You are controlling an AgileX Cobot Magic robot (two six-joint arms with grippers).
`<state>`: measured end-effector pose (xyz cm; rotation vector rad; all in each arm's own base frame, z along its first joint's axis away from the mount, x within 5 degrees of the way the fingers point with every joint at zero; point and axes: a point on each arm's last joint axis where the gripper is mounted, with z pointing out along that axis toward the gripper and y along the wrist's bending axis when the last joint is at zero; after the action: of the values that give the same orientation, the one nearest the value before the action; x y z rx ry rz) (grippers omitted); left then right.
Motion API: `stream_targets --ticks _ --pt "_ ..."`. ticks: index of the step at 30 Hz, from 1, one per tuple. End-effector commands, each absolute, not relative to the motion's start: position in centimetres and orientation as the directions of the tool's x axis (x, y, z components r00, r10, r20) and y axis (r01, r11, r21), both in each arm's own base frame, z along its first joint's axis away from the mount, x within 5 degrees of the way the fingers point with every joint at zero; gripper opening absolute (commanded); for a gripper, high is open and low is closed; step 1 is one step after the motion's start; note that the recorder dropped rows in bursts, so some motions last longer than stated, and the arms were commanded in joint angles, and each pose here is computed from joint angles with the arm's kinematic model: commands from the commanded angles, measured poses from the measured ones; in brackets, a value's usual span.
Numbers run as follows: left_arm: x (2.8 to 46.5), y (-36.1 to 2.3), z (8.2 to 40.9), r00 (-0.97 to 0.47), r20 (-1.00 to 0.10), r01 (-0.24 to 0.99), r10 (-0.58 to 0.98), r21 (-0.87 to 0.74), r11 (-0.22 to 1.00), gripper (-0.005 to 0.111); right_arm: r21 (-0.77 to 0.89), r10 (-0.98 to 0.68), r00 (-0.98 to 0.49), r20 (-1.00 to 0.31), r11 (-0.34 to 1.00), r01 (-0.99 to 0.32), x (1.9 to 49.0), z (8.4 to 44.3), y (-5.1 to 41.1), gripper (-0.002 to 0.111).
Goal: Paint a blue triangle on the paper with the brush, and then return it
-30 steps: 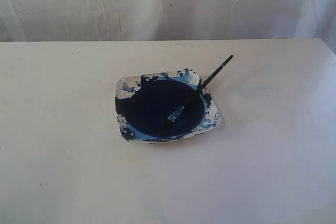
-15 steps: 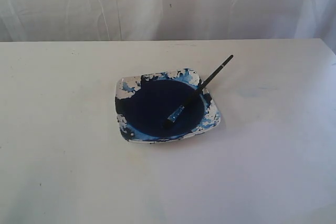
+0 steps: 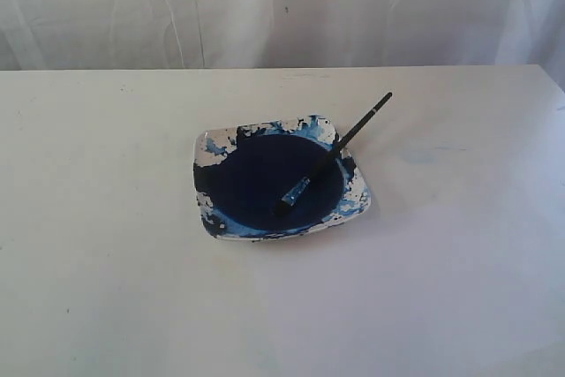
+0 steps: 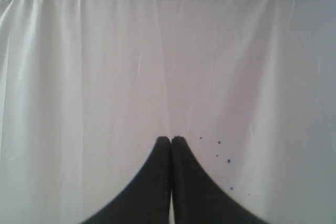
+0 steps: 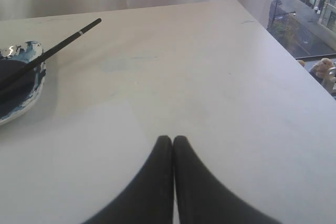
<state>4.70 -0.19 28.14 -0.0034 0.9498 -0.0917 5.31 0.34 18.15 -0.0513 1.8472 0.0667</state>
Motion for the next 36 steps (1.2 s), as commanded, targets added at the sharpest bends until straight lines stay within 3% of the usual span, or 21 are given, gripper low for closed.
stream_targets --ticks 1,5,9,15,20,29,36 --pt "6.9 -0.3 30.2 0.507 -0.834 0.146 -0.218 -0.166 0.975 0.0 0.014 -0.004 -0.261 -0.965 0.998 -0.065 5.3 18.2 0.3 0.0" --pt "10.5 -1.6 30.2 0.307 -0.906 0.255 -0.29 -0.216 0.943 0.0 0.014 -0.004 -0.261 -0.965 0.998 -0.065 5.3 18.2 0.3 0.0" --pt "13.8 -3.5 29.0 0.085 -0.961 0.385 -0.263 -0.211 0.898 0.0 0.014 -0.004 -0.261 -0.965 0.998 -0.065 5.3 18.2 0.3 0.0" --pt "16.3 -6.0 26.4 -0.145 -0.944 0.586 -0.296 -0.323 0.743 0.0 0.014 -0.004 -0.261 -0.965 0.998 -0.065 5.3 18.2 0.3 0.0" --pt "17.4 -7.2 23.7 -0.353 -0.893 0.627 -0.279 -0.447 0.638 0.0 0.014 -0.004 -0.261 -0.965 0.998 -0.065 5.3 18.2 0.3 0.0" --pt "18.0 -8.5 20.9 -0.497 -0.844 0.653 -0.201 -0.516 0.554 0.0 0.014 -0.004 -0.261 -0.965 0.998 -0.065 5.3 18.2 0.3 0.0" --pt "17.2 -11.8 19.5 -0.543 -0.833 0.714 -0.111 -0.527 0.461 0.0 0.014 -0.004 -0.261 -0.965 0.998 -0.065 5.3 18.2 0.3 0.0"
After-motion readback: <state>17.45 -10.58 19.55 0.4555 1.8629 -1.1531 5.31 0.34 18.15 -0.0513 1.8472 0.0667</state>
